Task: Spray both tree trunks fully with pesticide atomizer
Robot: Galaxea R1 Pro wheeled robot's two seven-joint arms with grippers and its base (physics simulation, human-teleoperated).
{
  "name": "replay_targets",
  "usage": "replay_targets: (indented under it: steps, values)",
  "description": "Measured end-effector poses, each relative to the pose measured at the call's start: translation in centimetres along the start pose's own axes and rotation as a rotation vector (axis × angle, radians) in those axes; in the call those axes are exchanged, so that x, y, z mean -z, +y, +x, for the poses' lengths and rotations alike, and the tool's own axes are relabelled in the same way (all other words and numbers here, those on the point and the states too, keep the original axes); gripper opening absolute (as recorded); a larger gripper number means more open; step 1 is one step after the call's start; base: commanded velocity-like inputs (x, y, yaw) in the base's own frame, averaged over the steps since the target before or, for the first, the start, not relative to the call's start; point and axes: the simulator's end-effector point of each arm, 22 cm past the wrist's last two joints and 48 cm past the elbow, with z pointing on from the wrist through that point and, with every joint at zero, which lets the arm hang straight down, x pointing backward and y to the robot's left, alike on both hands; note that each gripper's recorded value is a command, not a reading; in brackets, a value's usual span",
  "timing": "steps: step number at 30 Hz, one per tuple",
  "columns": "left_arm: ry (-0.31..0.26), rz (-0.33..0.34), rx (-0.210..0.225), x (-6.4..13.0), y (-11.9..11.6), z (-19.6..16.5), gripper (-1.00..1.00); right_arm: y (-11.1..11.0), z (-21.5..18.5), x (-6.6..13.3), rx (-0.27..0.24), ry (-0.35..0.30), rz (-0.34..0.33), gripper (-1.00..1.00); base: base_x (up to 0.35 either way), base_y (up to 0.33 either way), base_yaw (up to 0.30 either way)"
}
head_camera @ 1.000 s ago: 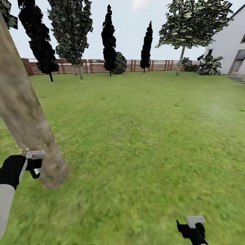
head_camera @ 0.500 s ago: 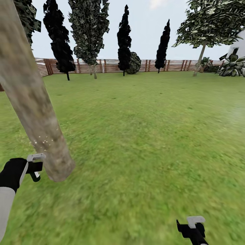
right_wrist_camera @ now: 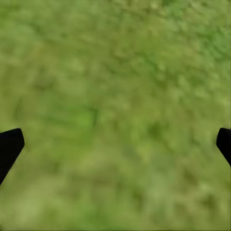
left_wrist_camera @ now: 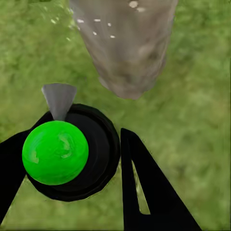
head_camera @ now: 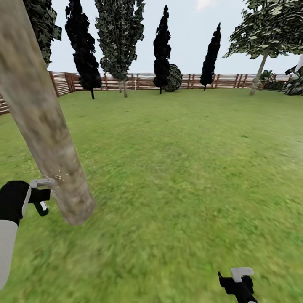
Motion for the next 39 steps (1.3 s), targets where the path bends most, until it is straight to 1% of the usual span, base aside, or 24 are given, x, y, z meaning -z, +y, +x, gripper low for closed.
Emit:
replay_targets:
  steps: [3,6,8,23,36,39]
  values:
    - [-0.010,-0.002,0.002,0.5,0.1,-0.8,-1.00,0.0,0.0,0.0,0.000,0.000,0.000,1.00,0.000,0.000,0.231]
    - [-0.059,-0.010,-0.005,1.6,0.1,-2.3,-1.00,0.0,0.0,0.0,0.000,0.000,0.000,1.00,0.124,-0.056,0.048]
    - [-0.075,-0.010,-0.006,2.0,0.1,-2.8,-1.00,-0.1,0.0,0.0,0.001,0.000,0.001,1.00,0.261,-0.132,0.004]
    - [-0.081,-0.007,-0.005,2.1,-0.1,-2.9,-1.00,0.0,0.0,0.0,0.000,0.000,0.000,1.00,0.279,-0.150,0.000]
    - [-0.080,-0.010,-0.007,2.1,0.0,-2.9,-1.00,0.0,0.0,0.0,0.000,0.000,0.000,1.00,0.213,-0.202,0.001]
    - [-0.080,-0.014,-0.012,2.1,0.1,-2.9,-1.00,0.0,0.0,0.0,0.000,0.000,0.000,1.00,0.130,-0.249,0.224]
